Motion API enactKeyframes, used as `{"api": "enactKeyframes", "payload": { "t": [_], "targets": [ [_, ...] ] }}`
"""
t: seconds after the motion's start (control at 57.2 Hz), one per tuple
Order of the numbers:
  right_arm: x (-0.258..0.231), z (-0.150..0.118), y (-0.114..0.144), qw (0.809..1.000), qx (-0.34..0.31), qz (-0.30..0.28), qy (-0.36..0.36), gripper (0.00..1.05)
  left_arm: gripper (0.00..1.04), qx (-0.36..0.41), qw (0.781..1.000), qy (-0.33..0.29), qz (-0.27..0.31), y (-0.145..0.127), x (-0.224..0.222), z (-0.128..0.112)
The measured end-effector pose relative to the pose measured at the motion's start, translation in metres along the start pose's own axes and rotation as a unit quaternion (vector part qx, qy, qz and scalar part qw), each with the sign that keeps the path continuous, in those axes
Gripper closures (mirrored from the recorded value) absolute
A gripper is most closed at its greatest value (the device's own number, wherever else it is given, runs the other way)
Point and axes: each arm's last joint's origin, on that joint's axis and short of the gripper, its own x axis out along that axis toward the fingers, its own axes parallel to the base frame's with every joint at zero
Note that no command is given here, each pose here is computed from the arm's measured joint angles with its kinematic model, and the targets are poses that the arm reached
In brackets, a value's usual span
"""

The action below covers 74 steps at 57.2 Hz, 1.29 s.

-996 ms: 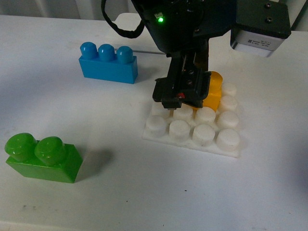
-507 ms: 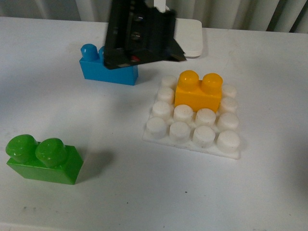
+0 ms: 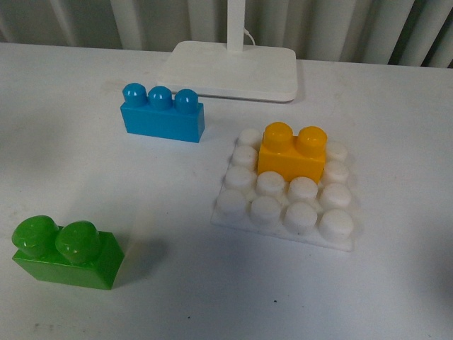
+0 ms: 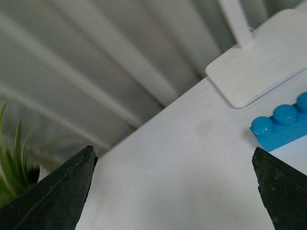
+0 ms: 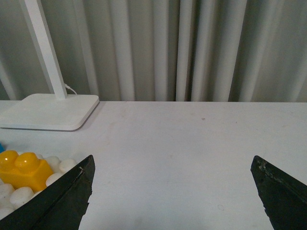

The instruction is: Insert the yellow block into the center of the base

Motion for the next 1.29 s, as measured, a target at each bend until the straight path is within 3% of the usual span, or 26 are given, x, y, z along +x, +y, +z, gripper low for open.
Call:
{"api": "enactKeyframes", "payload": {
  "t": [0.157,0.279,0.384,0.769,1.293],
  "targets": [
    [0.0,0.0,0.0,1.0,0.0,0.0,0.0,0.09,0.06,-0.219,0.974,0.01,0.053,0.001,-0.027,-0.026],
    [0.0,0.0,0.0,1.0,0.0,0.0,0.0,0.09,0.07,-0.281,0.958,0.004,0.051,0.001,-0.027,-0.027],
    [0.0,0.0,0.0,1.0,0.0,0.0,0.0,0.09,0.29,-0.31,0.947,-0.044,0.067,-0.006,-0.033,-0.036],
    [0.0,0.0,0.0,1.0,0.0,0.0,0.0,0.09,1.01,-0.325,0.942,-0.046,0.068,-0.032,-0.054,-0.066],
    [0.0,0.0,0.0,1.0,0.0,0.0,0.0,0.09,1.01,-0.326,0.942,-0.045,0.068,-0.048,-0.072,-0.083]
  ]
}}
